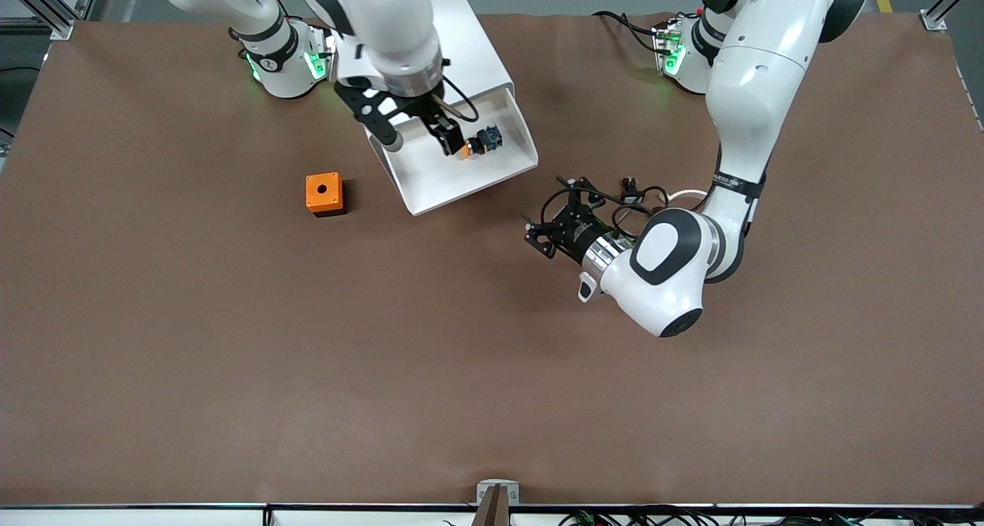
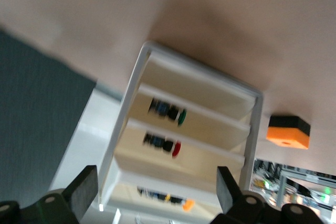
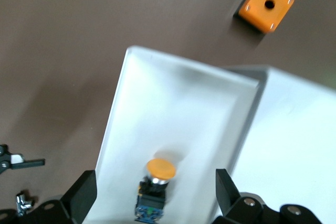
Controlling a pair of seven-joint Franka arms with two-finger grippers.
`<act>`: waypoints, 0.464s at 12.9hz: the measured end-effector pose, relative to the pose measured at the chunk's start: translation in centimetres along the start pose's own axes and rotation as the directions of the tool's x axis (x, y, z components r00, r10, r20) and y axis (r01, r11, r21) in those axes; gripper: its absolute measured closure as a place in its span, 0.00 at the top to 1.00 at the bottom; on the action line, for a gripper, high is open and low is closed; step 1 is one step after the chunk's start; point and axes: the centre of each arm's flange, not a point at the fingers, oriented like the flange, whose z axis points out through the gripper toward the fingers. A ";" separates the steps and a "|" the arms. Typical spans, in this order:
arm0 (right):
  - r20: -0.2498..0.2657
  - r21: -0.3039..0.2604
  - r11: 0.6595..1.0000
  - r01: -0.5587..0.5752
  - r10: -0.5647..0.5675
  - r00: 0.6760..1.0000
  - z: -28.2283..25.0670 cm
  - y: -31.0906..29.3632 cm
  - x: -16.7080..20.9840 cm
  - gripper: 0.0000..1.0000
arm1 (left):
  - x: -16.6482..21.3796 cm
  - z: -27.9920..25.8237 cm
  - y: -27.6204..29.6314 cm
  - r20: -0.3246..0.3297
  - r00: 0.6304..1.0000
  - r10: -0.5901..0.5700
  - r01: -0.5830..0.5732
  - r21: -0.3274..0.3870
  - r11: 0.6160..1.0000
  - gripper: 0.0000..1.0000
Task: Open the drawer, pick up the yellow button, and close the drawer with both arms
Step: 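Reach the right gripper into the drawer while the left gripper withdraws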
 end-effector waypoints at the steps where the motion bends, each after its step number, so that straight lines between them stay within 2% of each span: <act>1: -0.003 0.004 0.999 -0.036 0.036 0.999 1.4 -0.6 -1.3 1.00 | -0.5 -0.9 0.1 -0.066 0.996 0.052 -0.054 -0.028 0.998 1.00; 3: -0.008 0.004 0.995 -0.101 0.101 0.995 3.9 -1.5 -3.3 1.00 | -2.0 -2.6 0.3 -0.219 0.970 0.106 -0.124 -0.069 0.990 1.00; 6: -0.025 -0.002 0.986 -0.164 0.164 0.986 6.4 -2.1 -5.0 0.98 | -5.3 -3.5 1.3 -0.439 0.886 0.152 -0.217 -0.100 0.971 0.99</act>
